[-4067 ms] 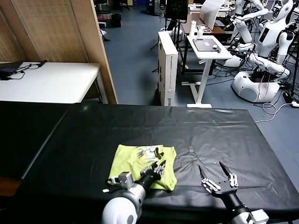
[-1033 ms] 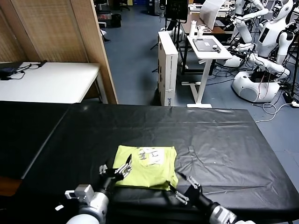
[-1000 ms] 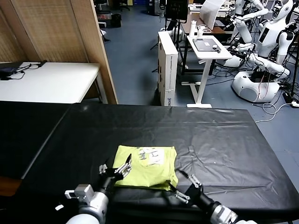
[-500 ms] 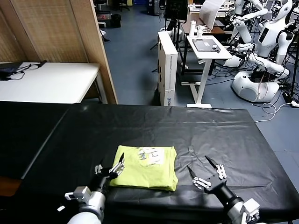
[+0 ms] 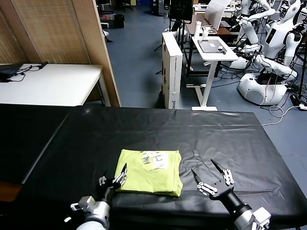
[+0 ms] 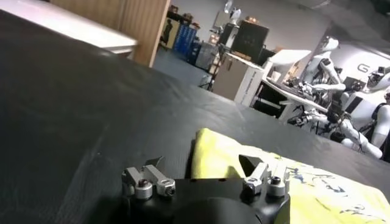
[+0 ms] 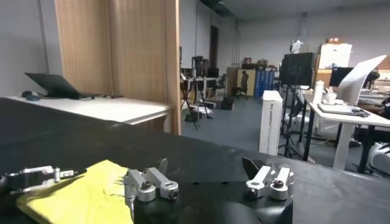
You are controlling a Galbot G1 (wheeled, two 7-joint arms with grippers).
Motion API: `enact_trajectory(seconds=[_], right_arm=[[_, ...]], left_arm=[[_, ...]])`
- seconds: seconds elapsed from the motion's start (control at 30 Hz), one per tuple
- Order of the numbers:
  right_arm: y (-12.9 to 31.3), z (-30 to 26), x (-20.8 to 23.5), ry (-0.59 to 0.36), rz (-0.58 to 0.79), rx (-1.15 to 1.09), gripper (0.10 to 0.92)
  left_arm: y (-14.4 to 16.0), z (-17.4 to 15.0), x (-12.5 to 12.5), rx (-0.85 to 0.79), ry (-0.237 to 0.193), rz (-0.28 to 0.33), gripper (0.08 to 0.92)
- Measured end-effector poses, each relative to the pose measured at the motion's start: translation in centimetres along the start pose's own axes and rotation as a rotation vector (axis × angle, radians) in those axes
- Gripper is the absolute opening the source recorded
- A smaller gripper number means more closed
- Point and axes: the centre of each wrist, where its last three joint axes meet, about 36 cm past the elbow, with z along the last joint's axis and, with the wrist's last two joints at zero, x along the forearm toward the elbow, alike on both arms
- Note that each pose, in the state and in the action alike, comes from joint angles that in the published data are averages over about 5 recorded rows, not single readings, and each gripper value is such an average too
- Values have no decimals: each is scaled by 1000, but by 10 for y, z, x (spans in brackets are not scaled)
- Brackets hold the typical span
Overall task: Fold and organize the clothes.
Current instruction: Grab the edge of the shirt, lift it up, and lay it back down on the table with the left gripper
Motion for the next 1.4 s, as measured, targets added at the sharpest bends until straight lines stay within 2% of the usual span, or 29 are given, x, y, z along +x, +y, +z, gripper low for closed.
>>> enact_trajectory(seconds=[0.13,0.23,0.4,0.5,0.63,0.77,0.87,1.0,1.07,1.13,1.27,1.4], right_arm=[[0,1,-1,2,-1,8,907],[0,2,-1,4,-1,13,907],[1,5,-2,5,-3,23,907],[0,7,-4,6,-3,31,907],[0,9,-5,7,-1,36,907],[0,12,-5,12,3,42,907],[0,14,-5,14,9,49,907],[-1,18,-7,17,21,48,907],[-1,20,-7,20,26,44,907],[0,23,-8,23,27,39,907],[2,27,-9,29,26,33,907],[3,31,-8,35,28,31,907]], left_arm=[[-2,0,-1,21,12,4,742],[-4,-2,0,35,19,8,619],[-6,-8,1,54,27,19,314],[-5,-13,4,58,41,19,196],[3,-26,10,16,44,-1,187],[24,-56,17,-82,8,-47,182],[50,-90,25,-178,-54,-103,182],[81,-142,42,-374,-165,-192,182],[87,-163,50,-456,-209,-226,182],[83,-175,57,-512,-232,-243,182],[55,-169,59,-576,-244,-209,182],[15,-129,44,-552,-204,-102,182]])
